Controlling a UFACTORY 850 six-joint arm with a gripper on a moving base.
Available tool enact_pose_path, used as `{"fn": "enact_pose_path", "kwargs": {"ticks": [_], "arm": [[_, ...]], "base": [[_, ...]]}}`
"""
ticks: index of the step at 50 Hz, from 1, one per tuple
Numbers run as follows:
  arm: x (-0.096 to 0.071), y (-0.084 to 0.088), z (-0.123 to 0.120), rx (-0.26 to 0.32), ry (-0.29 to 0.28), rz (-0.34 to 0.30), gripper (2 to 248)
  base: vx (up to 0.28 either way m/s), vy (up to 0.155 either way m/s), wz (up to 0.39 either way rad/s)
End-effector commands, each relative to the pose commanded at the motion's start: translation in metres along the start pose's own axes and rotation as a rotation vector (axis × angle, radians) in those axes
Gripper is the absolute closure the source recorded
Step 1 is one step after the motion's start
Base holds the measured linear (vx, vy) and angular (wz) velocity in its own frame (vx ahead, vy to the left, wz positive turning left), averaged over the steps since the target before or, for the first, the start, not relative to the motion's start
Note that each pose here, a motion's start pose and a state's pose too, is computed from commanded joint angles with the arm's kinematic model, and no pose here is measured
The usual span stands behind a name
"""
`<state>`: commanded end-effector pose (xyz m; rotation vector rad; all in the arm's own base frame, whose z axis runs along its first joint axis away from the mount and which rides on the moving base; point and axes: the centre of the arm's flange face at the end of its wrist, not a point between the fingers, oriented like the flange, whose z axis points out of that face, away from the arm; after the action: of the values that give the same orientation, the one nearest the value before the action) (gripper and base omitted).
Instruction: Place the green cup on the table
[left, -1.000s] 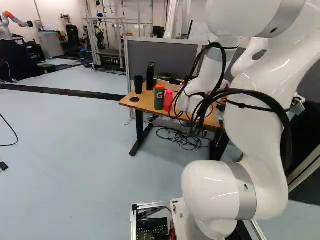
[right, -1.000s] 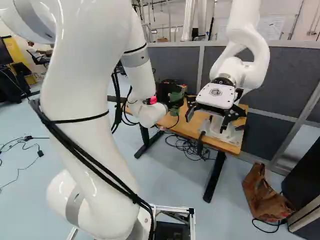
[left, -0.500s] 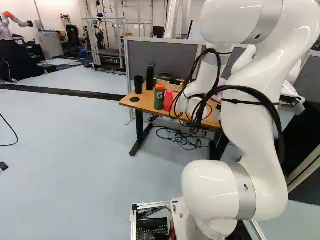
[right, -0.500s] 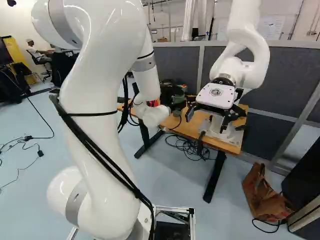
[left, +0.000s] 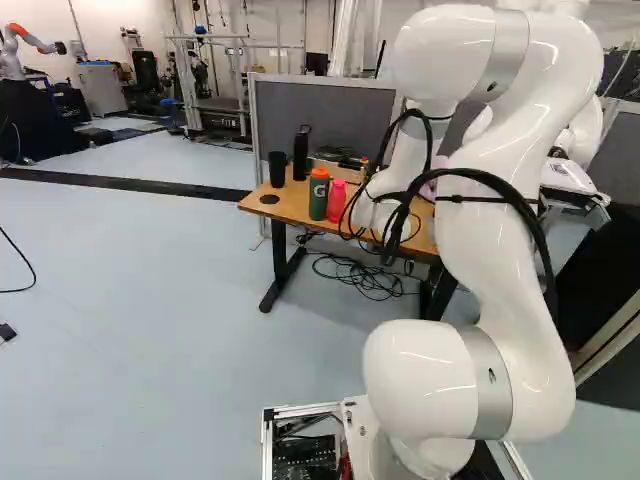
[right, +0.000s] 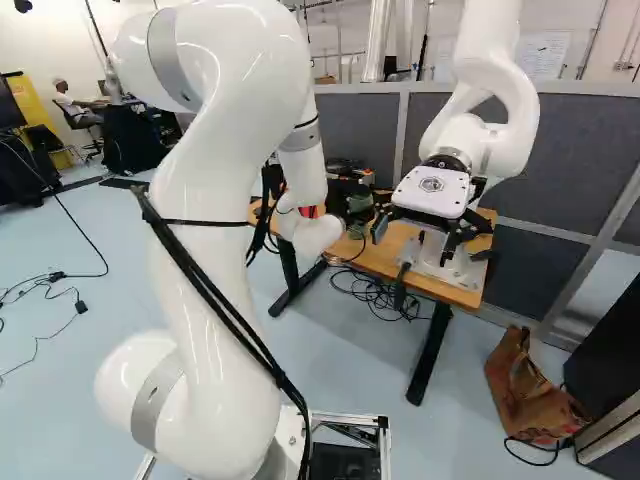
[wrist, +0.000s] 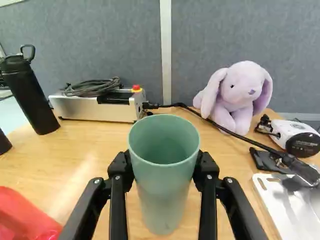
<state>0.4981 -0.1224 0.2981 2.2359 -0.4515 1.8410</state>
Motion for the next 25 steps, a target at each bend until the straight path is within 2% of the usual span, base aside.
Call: {"fn": "enact_pose_path", "kwargs": {"ticks": [6,7,12,13,17,18,22,23,25], "arm": [[-0.0012,0.0001,0.0013,0.000,-0.001,0.000,119],[-0.0013,0.0001,0.0013,0.000,-0.002,0.000,89],[-0.0016,0.0001,0.0016,-0.001,-0.002,0.000,89],[-0.0016,0.0001,0.0016,-0.001,-0.002,0.000,56],[-0.0016,0.0001,0.0016,-0.001,-0.002,0.000,56],[-0.0016,0.0001,0.0016,-0.001,-0.002,0.000,20],[-0.0016,0.0001,0.0016,-0.001,-0.002,0.000,20],[-0.0014,0.0001,0.0015,-0.001,-0.002,0.000,3],[-0.0004,0.0001,0.0010,0.000,0.000,0.000,3]], "base": [[0.000,0.000,0.000],[0.000,0.000,0.000],[0.000,0.000,0.000],[0.000,0.000,0.000],[0.000,0.000,0.000],[0.000,0.000,0.000],[0.000,0.000,0.000],[0.000,0.000,0.000],[0.000,0.000,0.000]]}}
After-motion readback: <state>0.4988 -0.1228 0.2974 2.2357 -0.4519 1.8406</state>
